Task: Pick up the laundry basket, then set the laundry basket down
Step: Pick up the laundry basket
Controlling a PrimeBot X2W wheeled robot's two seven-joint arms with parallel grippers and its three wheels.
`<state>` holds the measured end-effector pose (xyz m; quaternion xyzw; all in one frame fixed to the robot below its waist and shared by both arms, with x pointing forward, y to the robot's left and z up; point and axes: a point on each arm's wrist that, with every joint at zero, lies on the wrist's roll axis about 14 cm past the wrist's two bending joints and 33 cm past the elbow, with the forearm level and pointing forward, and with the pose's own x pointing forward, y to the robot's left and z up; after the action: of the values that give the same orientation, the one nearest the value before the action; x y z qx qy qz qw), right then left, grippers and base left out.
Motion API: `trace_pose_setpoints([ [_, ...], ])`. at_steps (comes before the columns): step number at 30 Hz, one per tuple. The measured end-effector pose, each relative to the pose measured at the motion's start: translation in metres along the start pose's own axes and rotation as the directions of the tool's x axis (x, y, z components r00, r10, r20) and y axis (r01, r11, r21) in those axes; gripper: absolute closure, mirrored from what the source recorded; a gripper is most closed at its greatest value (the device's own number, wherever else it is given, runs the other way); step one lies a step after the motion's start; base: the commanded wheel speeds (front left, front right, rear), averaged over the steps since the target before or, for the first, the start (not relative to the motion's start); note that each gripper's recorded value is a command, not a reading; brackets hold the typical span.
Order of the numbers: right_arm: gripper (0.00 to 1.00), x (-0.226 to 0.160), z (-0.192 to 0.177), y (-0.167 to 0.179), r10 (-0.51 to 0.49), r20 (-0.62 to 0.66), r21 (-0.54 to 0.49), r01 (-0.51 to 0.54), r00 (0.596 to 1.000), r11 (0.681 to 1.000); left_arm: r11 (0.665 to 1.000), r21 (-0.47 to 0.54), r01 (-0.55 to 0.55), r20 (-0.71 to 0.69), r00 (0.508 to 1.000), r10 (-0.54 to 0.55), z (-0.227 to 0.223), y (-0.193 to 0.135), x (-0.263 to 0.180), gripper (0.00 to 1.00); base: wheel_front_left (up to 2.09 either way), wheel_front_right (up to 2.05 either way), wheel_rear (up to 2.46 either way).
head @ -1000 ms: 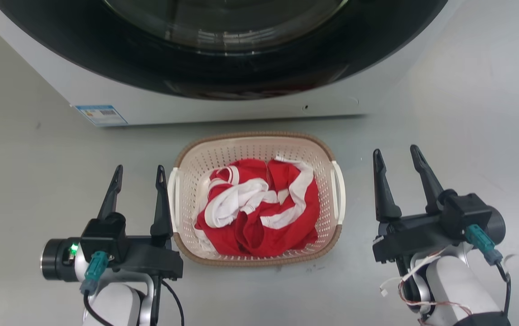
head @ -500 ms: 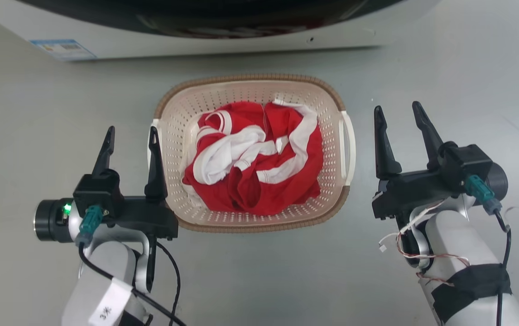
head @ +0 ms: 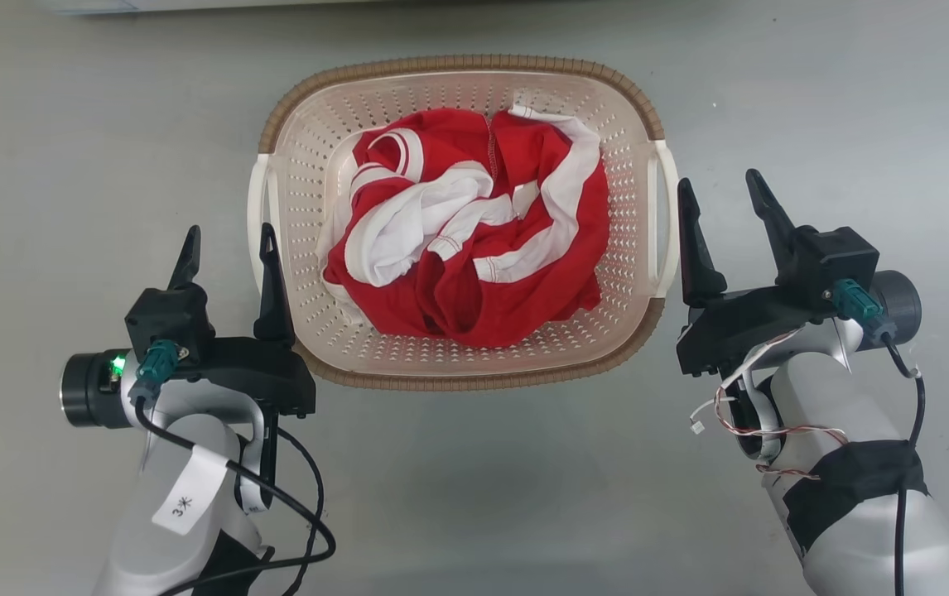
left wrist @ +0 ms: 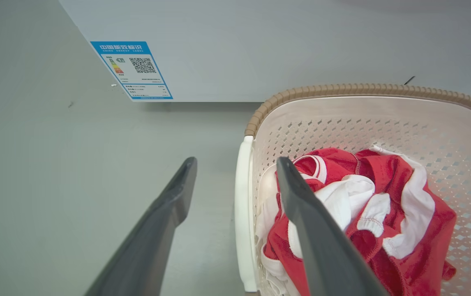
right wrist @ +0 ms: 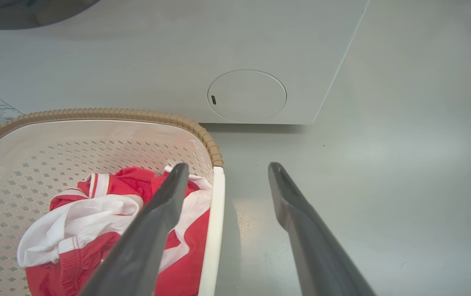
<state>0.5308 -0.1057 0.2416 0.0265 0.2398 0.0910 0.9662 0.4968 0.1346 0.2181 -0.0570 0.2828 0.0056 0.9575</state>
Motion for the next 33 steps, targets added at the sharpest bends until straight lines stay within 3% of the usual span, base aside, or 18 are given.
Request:
trace_pose_setpoints([
  [10,0.0,0.009,-0.038,0.01,0.036,-0.103,0.005,-0.036,0.994,0.999,1.0,0.001,0.001,-0.101,0.995,-0.001,-0.034,0.003,0.011,0.0,0.0,0.0,0.0],
  [33,0.0,0.028,-0.077,0.02,0.047,-0.211,0.052,-0.037,0.976,0.998,1.0,0.003,0.017,-0.23,0.973,-0.016,-0.075,0.003,0.029,0.0,0.0,0.0,0.0],
])
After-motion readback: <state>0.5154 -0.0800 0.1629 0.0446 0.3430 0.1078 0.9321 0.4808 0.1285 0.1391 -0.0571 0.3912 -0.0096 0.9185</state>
